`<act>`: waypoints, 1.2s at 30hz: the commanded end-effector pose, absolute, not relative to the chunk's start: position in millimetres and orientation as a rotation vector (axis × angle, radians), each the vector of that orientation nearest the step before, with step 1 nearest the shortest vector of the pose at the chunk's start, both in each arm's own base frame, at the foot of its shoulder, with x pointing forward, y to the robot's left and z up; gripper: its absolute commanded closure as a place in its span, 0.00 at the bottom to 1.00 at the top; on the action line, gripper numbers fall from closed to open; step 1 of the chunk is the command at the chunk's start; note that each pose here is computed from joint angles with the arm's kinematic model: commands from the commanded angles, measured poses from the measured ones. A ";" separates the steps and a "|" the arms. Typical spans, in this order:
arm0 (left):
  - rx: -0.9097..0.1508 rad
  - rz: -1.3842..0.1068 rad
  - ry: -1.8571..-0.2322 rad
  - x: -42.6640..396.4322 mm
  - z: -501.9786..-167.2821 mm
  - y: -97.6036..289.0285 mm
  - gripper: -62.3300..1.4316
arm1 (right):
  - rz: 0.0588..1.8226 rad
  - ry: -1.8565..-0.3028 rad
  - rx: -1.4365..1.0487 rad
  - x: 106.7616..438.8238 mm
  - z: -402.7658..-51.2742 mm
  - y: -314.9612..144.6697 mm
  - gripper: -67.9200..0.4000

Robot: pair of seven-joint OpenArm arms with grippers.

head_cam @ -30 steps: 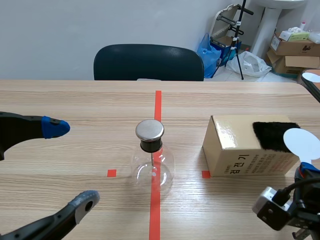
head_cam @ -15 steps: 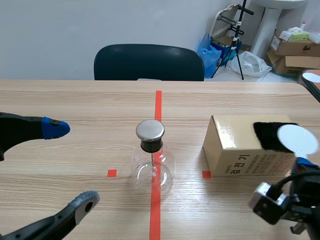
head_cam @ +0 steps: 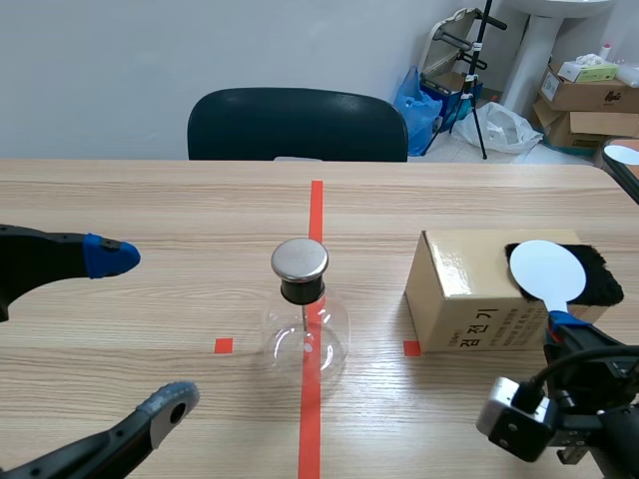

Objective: Do the electroscope experiment

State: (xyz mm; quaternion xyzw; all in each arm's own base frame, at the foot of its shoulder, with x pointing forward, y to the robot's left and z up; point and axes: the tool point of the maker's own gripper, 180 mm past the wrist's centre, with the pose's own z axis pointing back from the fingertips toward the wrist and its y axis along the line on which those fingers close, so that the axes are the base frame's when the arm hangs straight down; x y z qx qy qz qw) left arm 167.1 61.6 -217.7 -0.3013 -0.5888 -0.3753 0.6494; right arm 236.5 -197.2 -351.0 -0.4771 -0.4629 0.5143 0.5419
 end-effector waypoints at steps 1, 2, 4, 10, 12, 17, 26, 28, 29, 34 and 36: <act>-0.713 -0.845 -1.372 166.5 -207.7 56.7 0.00 | 1.159 -1.036 -1.198 236.9 -344.3 -221.5 0.98; -0.713 -0.845 -1.372 166.5 -207.7 56.7 0.00 | 1.186 -1.059 -1.185 237.7 -344.3 -215.8 0.98; -0.713 -0.845 -1.372 166.5 -207.7 56.7 0.00 | 1.297 -1.179 -1.109 239.8 -343.5 -187.1 0.98; -0.713 -0.845 -1.372 166.5 -207.7 56.7 0.00 | 1.199 -1.074 -1.171 238.4 -345.0 -210.5 0.98; -0.713 -0.845 -1.371 166.5 -207.8 56.7 0.00 | 1.314 -1.181 -1.096 239.0 -345.7 -182.8 0.98; -0.713 -0.845 -1.371 166.5 -207.8 56.7 0.00 | 1.227 -1.109 -1.159 239.9 -343.9 -201.6 0.98; -0.714 -0.845 -1.372 166.5 -207.6 56.7 0.00 | 1.242 -1.109 -1.139 239.0 -346.9 -198.3 0.98; -0.714 -0.845 -1.372 166.5 -207.5 56.7 0.00 | 1.205 -1.056 -1.159 236.8 -349.3 -209.3 0.98; -0.714 -0.845 -1.372 166.5 -207.5 56.7 0.00 | 1.224 -1.055 -1.134 235.7 -352.9 -206.4 0.98; -0.718 -0.843 -1.379 166.6 -206.1 56.6 0.00 | 1.278 -1.107 -1.083 236.4 -354.5 -191.6 0.98; -0.718 -0.843 -1.379 166.6 -206.1 56.6 0.00 | 1.195 -1.014 -1.144 235.1 -354.9 -213.7 0.98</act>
